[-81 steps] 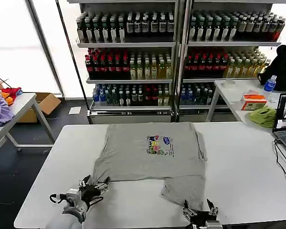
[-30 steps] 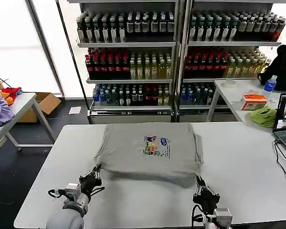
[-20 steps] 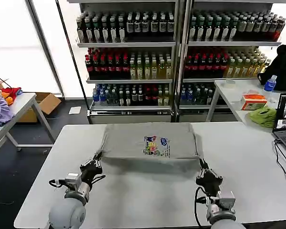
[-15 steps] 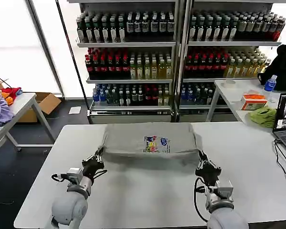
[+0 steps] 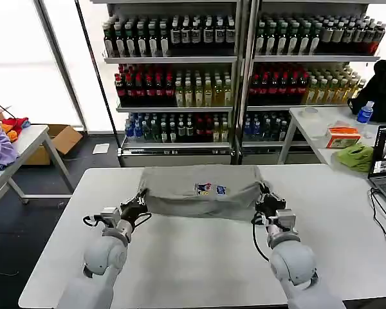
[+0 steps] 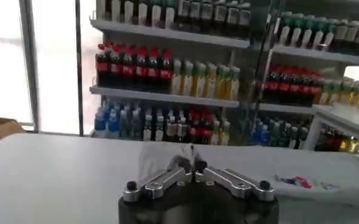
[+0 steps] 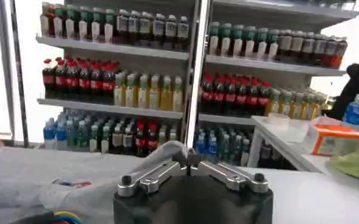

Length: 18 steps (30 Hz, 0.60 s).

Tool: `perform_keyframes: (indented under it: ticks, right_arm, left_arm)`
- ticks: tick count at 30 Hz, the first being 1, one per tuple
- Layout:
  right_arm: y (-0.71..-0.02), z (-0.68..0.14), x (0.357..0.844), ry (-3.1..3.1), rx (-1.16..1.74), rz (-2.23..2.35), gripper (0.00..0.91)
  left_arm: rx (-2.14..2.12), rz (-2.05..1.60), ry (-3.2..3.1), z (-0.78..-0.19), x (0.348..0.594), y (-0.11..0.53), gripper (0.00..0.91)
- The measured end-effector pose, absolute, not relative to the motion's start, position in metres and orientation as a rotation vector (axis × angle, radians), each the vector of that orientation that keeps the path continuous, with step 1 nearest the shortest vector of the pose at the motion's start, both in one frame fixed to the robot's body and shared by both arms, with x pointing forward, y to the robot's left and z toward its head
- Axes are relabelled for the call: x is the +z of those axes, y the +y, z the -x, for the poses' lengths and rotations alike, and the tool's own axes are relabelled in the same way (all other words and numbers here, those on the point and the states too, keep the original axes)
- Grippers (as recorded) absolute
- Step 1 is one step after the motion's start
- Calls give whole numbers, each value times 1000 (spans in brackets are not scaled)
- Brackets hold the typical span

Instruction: Fold and organize the clothes.

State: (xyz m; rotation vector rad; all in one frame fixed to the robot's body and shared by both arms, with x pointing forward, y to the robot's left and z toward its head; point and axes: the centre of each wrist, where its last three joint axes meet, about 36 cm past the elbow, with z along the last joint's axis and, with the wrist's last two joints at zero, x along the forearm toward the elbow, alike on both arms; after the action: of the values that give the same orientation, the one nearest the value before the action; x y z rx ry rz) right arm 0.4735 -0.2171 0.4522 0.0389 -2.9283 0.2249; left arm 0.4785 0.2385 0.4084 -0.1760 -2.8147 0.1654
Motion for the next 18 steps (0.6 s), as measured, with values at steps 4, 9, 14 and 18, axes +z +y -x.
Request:
perform_keyframes:
  ticks: [4,9,14,18]
  right_arm:
    - [-214,-491,451,-2913,240,-52,0]
    - [-211,-505,447,-2890,254,-51,615]
    - [-206,-516,443,-2851,265,-46,907]
    - [-201,-524,441,-2820,225,-20,907]
  left_arm:
    - [171,173,-2804,-490,406,239,0]
    - [168,168,-2786,-501,402,240,907]
    - [151,148,-2759,-509,398,244,907]
    - [133,137,-2735,-515,399,247,907]
